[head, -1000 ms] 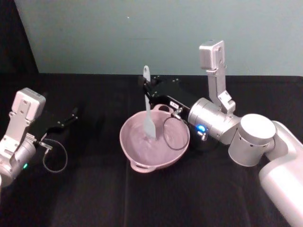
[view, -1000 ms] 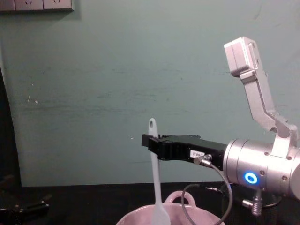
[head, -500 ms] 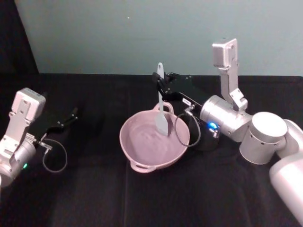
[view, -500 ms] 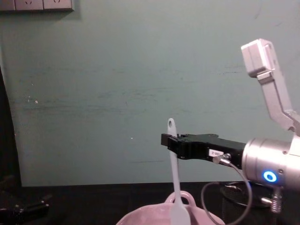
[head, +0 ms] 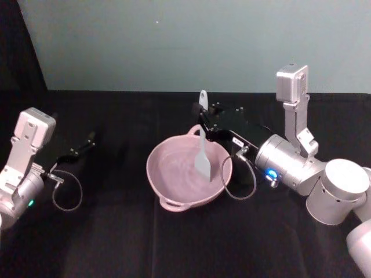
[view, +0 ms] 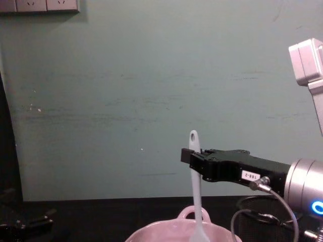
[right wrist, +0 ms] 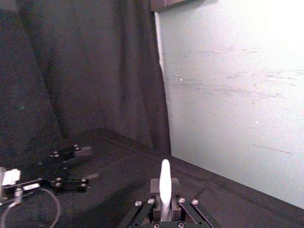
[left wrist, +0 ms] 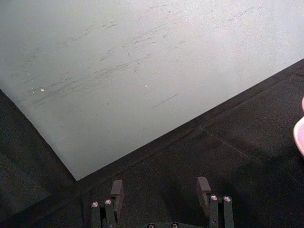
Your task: Use the one hand to pick up the spoon and stir the clear water in the bowl.
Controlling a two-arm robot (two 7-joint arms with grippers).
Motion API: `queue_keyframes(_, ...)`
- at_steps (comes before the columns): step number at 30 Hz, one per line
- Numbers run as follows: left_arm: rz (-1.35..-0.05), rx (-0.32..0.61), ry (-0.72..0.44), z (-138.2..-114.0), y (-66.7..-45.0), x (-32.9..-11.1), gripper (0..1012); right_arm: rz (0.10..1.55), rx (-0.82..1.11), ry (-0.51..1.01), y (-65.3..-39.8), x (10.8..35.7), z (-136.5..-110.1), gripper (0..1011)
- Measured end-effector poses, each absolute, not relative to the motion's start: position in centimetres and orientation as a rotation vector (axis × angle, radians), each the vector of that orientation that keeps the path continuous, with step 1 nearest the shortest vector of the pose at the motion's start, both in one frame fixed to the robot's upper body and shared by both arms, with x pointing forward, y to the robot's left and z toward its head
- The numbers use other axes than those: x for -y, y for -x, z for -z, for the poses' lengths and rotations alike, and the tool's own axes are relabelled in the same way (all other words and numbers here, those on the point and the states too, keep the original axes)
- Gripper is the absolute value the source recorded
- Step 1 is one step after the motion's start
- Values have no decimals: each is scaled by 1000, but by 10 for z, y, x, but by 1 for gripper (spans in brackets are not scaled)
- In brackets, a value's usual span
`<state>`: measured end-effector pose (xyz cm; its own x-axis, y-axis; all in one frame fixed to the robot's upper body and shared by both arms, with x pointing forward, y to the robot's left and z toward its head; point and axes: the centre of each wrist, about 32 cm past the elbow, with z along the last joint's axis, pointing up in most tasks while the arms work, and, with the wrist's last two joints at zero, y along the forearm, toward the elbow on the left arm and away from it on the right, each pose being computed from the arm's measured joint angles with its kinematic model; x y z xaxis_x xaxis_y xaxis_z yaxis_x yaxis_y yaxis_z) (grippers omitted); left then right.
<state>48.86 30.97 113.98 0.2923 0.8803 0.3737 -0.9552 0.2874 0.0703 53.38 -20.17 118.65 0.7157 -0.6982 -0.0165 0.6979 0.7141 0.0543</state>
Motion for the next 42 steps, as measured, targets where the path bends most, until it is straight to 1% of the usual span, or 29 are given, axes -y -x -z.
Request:
queue_keyframes(4,-1248,285,-304,-1140,-489,-310,1011,753,6,-65,-529,197,-1186,116)
queue_keyframes(9,-1248,285,-304,-1140,-489,-310,1011,712,-2,-69,-527,182,-1183,114)
queue_keyframes(16,-1248,285,-304,-1140,-489,-310,1011,685,-16,-75,-536,160,-1180,114)
queue_keyframes(23,-1248,285,-304,-1140,-489,-310,1011,694,-23,-82,-549,151,-1182,116)
queue_keyframes(33,-1248,285,-304,-1140,-489,-310,1011,743,-27,-82,-565,159,-1186,114)
queue_keyframes(38,-1248,285,-304,-1140,-489,-310,1011,776,-22,-82,-566,172,-1187,116)
queue_keyframes(42,-1248,285,-304,-1140,-489,-310,1011,797,-22,-76,-563,185,-1187,116)
